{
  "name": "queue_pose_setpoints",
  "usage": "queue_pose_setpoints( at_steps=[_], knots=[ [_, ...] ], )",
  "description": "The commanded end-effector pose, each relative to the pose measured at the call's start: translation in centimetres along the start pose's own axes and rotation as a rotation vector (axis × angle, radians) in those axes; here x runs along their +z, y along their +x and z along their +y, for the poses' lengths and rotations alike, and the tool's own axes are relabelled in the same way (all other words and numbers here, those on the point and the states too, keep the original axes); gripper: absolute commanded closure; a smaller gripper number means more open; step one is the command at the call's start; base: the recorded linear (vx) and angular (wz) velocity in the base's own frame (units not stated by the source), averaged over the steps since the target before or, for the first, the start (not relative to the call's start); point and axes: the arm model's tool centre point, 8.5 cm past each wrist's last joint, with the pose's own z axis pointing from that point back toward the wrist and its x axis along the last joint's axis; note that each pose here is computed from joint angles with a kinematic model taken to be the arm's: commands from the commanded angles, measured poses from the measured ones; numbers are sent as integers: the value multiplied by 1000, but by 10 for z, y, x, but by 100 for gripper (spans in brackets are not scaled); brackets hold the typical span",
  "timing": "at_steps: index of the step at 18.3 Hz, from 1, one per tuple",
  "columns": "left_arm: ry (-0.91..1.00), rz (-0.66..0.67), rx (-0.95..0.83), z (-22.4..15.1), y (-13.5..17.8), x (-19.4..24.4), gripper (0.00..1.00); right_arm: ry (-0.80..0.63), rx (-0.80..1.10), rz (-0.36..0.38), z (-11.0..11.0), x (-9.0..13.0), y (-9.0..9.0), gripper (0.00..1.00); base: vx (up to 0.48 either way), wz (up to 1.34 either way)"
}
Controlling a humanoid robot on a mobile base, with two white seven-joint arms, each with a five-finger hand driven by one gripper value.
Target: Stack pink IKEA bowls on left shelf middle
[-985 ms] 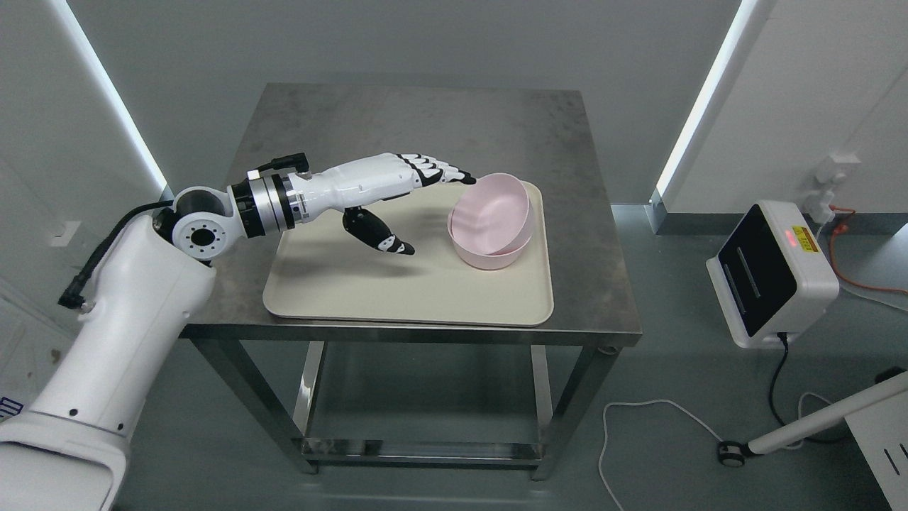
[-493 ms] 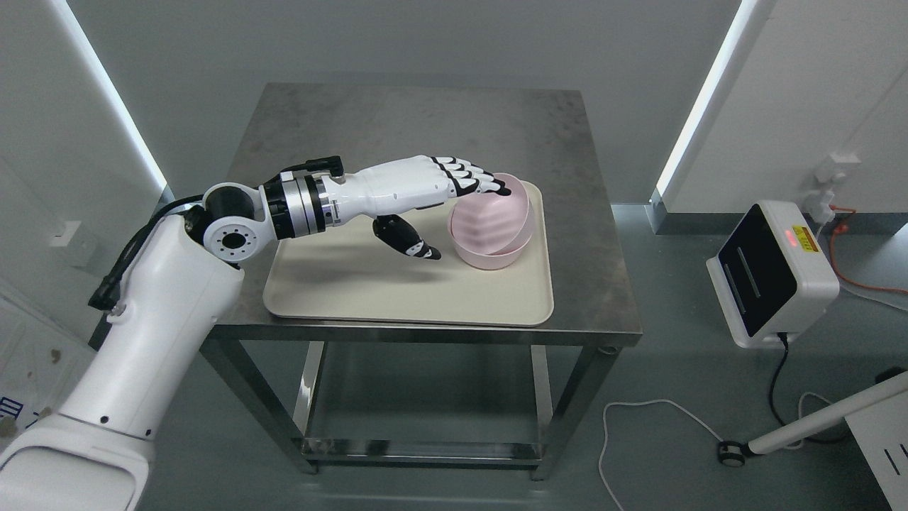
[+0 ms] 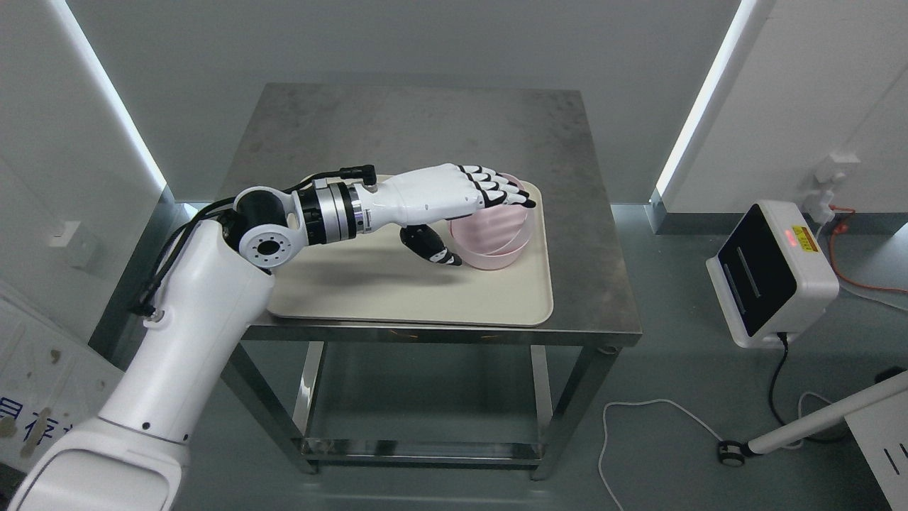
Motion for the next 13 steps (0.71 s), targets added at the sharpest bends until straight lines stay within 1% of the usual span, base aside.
queue_pose_setpoints(
  at_steps=[1, 4, 8, 13],
  knots=[
    [12, -17, 16, -6, 12, -22, 17, -17, -11, -10, -11, -1, -4, 0, 0, 0],
    [8, 23, 27, -9, 2, -18, 18, -17, -11, -10, -11, -1, -4, 0, 0, 0],
    [13, 30, 34, -9, 0, -19, 20, -17, -11, -12, -11, -1, -3, 0, 0, 0],
    [34, 67, 54, -4, -13, -8, 21, -17, -11, -10, -11, -1, -3, 0, 0, 0]
  ],
)
